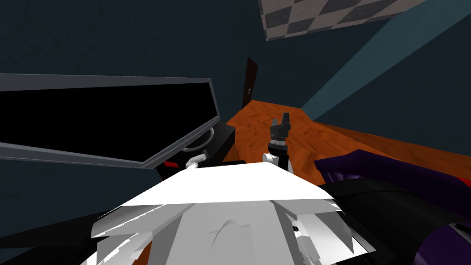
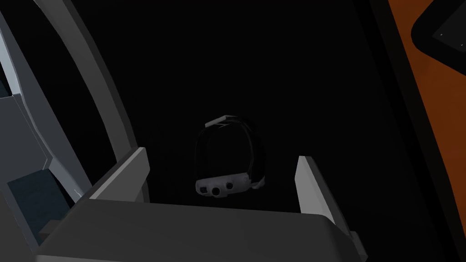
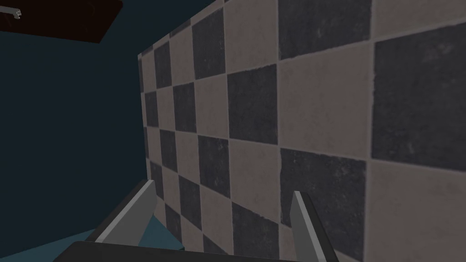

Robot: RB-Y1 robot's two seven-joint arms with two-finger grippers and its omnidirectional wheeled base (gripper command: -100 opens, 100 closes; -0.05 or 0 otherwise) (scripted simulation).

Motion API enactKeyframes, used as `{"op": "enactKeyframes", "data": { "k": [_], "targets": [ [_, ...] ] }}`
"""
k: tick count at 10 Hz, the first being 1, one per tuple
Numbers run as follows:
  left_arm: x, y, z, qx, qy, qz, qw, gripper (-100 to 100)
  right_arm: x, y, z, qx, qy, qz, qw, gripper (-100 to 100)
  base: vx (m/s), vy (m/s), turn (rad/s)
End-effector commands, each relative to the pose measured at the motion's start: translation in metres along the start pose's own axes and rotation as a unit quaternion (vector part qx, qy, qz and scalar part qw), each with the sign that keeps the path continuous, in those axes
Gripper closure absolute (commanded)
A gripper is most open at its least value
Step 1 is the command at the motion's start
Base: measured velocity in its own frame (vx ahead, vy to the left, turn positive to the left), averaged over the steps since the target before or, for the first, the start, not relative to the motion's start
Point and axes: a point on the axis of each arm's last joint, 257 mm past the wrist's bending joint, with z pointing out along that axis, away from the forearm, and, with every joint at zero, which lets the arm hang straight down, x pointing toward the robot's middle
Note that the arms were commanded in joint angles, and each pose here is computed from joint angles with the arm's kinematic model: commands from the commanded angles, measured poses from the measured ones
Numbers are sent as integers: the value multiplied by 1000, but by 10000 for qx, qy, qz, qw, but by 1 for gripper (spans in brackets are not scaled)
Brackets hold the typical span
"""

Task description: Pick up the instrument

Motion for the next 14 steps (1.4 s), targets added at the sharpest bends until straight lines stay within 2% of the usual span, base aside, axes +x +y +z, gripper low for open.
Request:
{"op": "enactKeyframes", "data": {
  "k": [1, 2, 3, 7, 8, 9, 11, 12, 14],
  "targets": [
    [-18, 4, 1, 27, -100, -151, 9998, -100, 0, 0, 0, 0, 0, 0, 10000, 0, 1, -3, -242],
    [-12, 2, 1, 8, -60, -90, 9999, -100, 0, 0, 0, 0, 0, 0, 10000, 0, 0, 3, -47],
    [-14, 1, 1, 22, -65, -100, 9999, 100, 0, 0, 0, 0, 0, -1, 10000, 0, -1, 0, 11],
    [-14, 1, 1, 19, -66, -85, 9999, 100, 0, 0, 0, 0, 0, 0, 10000, 0, 0, 0, 0],
    [-14, 1, 1, 19, -66, -85, 9999, 0, 0, 0, 0, 0, 0, 0, 10000, 0, 0, 0, 0],
    [2, -1, 0, 7, 13, 20, 10000, 100, 0, 0, 0, 0, 0, 0, 10000, 0, 2, 5, 382],
    [28, -8, -4, -9, 153, 243, 9996, 100, 0, 0, 0, 1, 0, -1, 10000, 0, -2, -2, 257],
    [28, -8, -4, -9, 153, 243, 9996, 100, 0, 0, 0, 1, 0, -1, 10000, 0, -1, -2, 60],
    [41, -11, -6, -13, 217, 353, 9991, 100, 0, 0, 0, 0, 0, 0, 10000, 0, 1, 2, 101]
  ]
}}
